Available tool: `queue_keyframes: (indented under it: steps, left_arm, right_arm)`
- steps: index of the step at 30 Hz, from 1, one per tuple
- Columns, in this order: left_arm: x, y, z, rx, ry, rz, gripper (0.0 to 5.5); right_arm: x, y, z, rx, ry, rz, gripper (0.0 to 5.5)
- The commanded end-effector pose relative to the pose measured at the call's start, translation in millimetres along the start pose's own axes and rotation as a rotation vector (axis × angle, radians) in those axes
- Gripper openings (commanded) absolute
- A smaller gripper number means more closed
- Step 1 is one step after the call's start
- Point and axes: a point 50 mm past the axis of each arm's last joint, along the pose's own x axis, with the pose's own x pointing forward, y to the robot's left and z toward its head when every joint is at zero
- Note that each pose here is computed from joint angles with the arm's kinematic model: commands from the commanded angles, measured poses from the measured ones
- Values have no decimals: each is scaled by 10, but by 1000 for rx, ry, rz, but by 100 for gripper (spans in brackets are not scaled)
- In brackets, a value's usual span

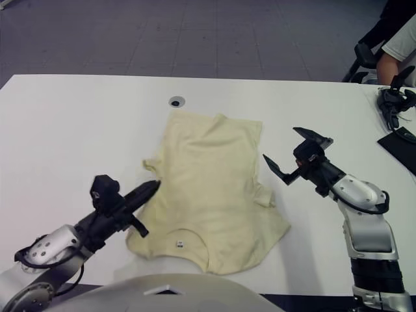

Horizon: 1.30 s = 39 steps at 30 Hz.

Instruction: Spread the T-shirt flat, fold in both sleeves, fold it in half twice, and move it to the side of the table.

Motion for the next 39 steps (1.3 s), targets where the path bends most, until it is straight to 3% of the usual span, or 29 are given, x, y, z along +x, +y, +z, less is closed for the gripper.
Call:
queue_keyframes:
  steps: [1,6,11,15,21,24,27,32,34,39]
  left_arm:
    - [-45,14,-232,130,180,-40,1]
    - [-4,161,-307,234,222,58,1]
    - [47,-3,-200,198,113,-37,1]
    - [29,-34,-216,161,120,-71,1]
    - [-2,-13,-209,109,126,-102,121]
    - [6,58,-116,59,60,-66,170]
    - [-28,279,18,26,-33,108,229]
    - [-176,709,146,-27,-121,473,316]
    - [-182,724,153,-31,-114,499,348]
    - [-136,644,130,-29,-76,482,428]
  right_arm:
    - [8,-13,-4,-2,1,2,540]
    - [-6,4,1,-1,1,3,540]
    - [-5,14,-3,6,3,7,540]
    - [-13,5,-29,26,10,8,540]
    - [-204,-28,-142,297,29,21,540]
    - [-432,-7,-248,610,59,87,540]
    - [-788,119,-322,861,156,281,540]
    - [-1177,297,-479,885,407,446,540]
    - [-1192,298,-525,868,432,443,540]
    - [-1086,334,-554,858,397,425,462]
